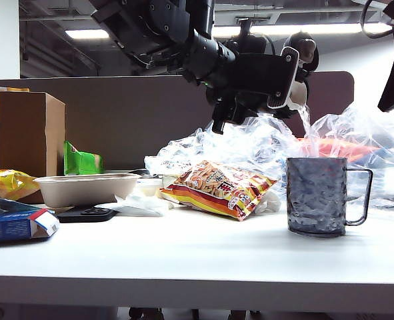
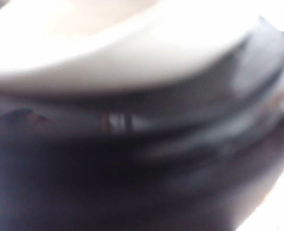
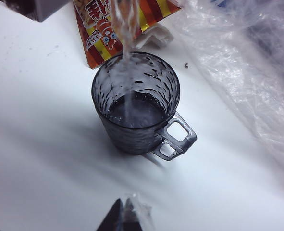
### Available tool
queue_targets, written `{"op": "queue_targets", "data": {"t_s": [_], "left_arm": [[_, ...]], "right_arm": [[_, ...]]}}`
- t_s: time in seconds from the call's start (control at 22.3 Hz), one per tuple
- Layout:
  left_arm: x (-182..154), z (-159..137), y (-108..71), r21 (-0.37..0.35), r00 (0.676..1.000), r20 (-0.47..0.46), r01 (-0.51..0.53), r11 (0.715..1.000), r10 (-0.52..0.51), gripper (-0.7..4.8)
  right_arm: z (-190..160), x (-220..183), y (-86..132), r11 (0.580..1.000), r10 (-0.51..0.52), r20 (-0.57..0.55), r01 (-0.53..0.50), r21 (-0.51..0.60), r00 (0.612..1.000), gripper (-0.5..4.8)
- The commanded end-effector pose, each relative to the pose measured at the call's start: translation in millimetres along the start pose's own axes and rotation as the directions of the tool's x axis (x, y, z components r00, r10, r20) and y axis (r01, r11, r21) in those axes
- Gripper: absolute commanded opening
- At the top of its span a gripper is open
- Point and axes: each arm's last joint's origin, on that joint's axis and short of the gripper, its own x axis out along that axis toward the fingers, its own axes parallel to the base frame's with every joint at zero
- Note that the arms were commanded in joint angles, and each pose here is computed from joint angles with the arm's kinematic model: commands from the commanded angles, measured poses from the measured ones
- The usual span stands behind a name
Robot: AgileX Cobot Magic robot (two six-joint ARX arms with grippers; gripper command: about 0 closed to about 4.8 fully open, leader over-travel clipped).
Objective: Pick up the black thermos, pour some water into the cup, then place the black thermos back on the table.
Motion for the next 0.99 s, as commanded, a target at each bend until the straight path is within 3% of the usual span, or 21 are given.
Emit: {"op": "queue_targets", "data": {"t_s": [0.04,0.22,0.36,0.49,0.58,0.67,0.76,0.81,0.9,0.99], "left_arm": [[-3.1,-4.5,20.0,0.000,0.994,-0.024,-0.110,0.994,0.110,-0.06],[-3.1,-4.7,19.7,-0.020,0.994,-0.032,-0.107,0.994,0.106,-0.06],[-3.1,-5.5,19.6,-0.195,0.993,-0.058,-0.110,0.975,0.100,-0.06],[-3.3,-7.5,19.0,-0.391,0.987,-0.144,-0.128,0.912,0.077,-0.06],[-3.4,-8.3,18.8,-0.464,0.983,-0.173,-0.143,0.874,0.069,-0.06],[-3.8,-10.1,18.2,-0.557,0.969,-0.242,-0.180,0.811,0.049,-0.06],[-4.5,-8.5,19.0,-0.662,0.949,-0.315,-0.242,0.709,0.029,-0.06],[-4.8,-7.9,19.3,-0.683,0.941,-0.338,-0.262,0.682,0.022,-0.05],[-7.0,-1.5,23.5,-0.771,0.917,-0.400,-0.338,0.540,0.003,-0.06],[-16.7,5.8,35.0,-0.838,0.915,-0.400,-0.340,0.427,-0.056,-0.06]], "right_arm": [[2.2,-1.4,0.1,1.000,-0.003,0.019,0.003,-0.007,1.000,-0.06],[2.2,-1.5,0.2,1.000,0.000,0.019,0.001,-0.007,1.000,-0.06],[2.2,-1.6,0.4,1.000,0.008,0.020,-0.008,-0.006,1.000,-0.06],[2.3,-1.6,0.5,1.000,0.009,0.020,-0.009,-0.006,1.000,-0.06],[2.5,-1.8,0.5,1.000,0.010,0.020,-0.010,-0.006,1.000,-0.06],[2.8,-2.8,1.1,1.000,0.031,0.027,-0.031,-0.007,0.999,-0.06],[4.0,-8.2,1.6,1.000,0.030,0.057,-0.030,-0.009,0.998,-0.06],[4.4,-10.1,1.7,1.000,0.029,0.067,-0.028,-0.011,0.997,-0.06],[5.2,-17.6,2.4,1.000,0.025,0.103,-0.023,-0.015,0.994,-0.06],[6.1,-24.0,3.6,0.999,0.048,0.133,-0.046,-0.022,0.990,-0.06]]}}
